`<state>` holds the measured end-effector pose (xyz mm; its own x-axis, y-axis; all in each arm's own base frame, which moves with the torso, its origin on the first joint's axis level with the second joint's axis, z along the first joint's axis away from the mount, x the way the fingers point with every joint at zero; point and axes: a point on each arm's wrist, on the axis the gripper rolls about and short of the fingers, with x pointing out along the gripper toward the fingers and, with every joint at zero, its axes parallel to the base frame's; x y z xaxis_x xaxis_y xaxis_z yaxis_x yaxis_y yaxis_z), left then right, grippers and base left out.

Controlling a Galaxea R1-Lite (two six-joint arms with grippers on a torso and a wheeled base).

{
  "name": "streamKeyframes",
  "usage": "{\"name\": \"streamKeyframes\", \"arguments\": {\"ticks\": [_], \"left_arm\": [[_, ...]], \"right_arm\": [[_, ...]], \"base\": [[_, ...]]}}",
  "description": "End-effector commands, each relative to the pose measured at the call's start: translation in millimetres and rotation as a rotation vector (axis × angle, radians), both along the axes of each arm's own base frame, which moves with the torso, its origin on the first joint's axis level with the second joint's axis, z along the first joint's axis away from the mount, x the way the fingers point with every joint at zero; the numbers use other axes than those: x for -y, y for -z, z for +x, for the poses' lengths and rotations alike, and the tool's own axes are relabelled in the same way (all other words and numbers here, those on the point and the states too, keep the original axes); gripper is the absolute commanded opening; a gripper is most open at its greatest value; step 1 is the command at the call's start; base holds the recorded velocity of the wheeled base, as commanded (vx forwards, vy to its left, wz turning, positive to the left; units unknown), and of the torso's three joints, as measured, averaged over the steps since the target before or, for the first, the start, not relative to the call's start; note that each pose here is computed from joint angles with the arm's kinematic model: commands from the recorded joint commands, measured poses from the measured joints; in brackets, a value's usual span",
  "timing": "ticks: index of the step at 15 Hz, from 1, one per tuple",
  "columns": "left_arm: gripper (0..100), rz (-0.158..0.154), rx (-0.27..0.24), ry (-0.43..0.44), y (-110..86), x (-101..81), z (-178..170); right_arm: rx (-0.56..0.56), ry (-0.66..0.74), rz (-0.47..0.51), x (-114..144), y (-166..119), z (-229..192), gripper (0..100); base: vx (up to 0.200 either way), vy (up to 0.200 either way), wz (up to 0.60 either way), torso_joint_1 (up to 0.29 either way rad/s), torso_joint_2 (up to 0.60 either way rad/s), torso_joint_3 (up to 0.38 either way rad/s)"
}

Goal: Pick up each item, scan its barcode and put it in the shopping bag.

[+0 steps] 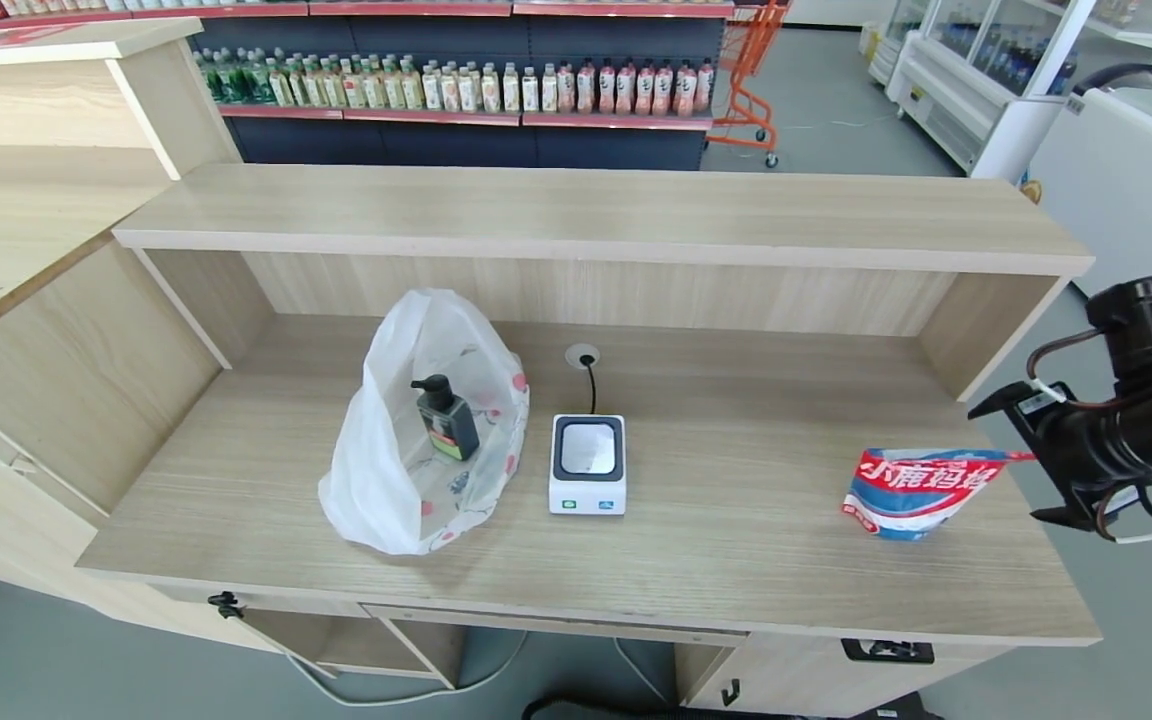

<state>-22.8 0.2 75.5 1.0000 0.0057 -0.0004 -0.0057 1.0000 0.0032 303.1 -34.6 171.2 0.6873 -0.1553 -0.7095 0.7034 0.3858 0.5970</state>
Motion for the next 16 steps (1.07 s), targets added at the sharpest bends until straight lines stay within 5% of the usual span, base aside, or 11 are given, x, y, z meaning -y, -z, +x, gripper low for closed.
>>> {"name": "streamKeyframes", "arguments": {"ticks": [1, 8, 9, 16], "left_arm": [[100, 0.000, 0.000, 0.000, 0.0, 0.0, 0.0], [100, 0.000, 0.000, 0.000, 0.0, 0.0, 0.0], [100, 0.000, 0.000, 0.000, 0.0, 0.0, 0.0], [100, 0.000, 0.000, 0.000, 0.0, 0.0, 0.0]], "right_arm": [[-0.103, 0.018, -0.019, 1.6, 35.9, 26.3, 100], [-0.097, -0.100, -0.087, -31.7, 75.7, 72.2, 100], [-0.093, -0.121, -0.101, -37.9, 81.1, 75.7, 0], [-0.171, -0.287, -0.316, -48.2, 96.1, 79.9, 0]], "base": [[0.000, 0.000, 0.00, 0.000, 0.00, 0.000], [0.000, 0.000, 0.00, 0.000, 0.00, 0.000], [0.000, 0.000, 0.00, 0.000, 0.00, 0.000], [0.000, 0.000, 0.00, 0.000, 0.00, 0.000]]}}
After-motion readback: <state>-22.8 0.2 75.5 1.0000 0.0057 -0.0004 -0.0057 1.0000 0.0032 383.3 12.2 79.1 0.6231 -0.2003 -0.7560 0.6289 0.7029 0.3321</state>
